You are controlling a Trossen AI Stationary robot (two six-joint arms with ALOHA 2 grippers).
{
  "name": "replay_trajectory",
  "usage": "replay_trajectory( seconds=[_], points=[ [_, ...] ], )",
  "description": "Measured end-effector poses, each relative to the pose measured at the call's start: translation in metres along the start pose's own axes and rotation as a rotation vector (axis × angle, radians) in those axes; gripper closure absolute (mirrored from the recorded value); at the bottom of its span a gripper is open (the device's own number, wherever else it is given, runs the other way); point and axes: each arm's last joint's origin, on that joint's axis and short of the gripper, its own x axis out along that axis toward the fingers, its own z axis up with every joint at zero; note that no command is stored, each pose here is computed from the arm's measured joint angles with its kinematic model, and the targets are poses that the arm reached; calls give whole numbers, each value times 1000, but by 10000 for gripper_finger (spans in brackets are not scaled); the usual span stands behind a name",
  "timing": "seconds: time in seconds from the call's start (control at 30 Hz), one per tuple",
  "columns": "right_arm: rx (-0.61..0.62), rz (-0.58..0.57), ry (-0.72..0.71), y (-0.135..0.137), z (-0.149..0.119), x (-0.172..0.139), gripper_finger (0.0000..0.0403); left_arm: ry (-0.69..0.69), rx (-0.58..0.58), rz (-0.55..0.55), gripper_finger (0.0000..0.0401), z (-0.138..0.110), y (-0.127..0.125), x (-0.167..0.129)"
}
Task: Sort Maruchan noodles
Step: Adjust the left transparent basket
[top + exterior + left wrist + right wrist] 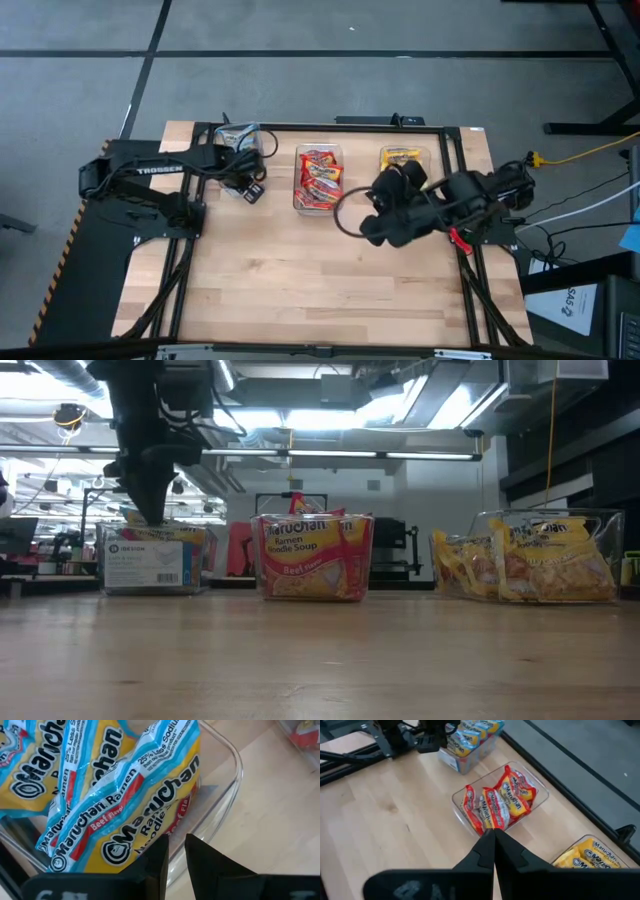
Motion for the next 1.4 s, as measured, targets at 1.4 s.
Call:
replay_trajectory(
  seconds=[1.4],
  points=[
    [-40, 62, 2, 12, -14, -16, 403, -132, -143, 15, 376, 25, 12, -5]
  ],
)
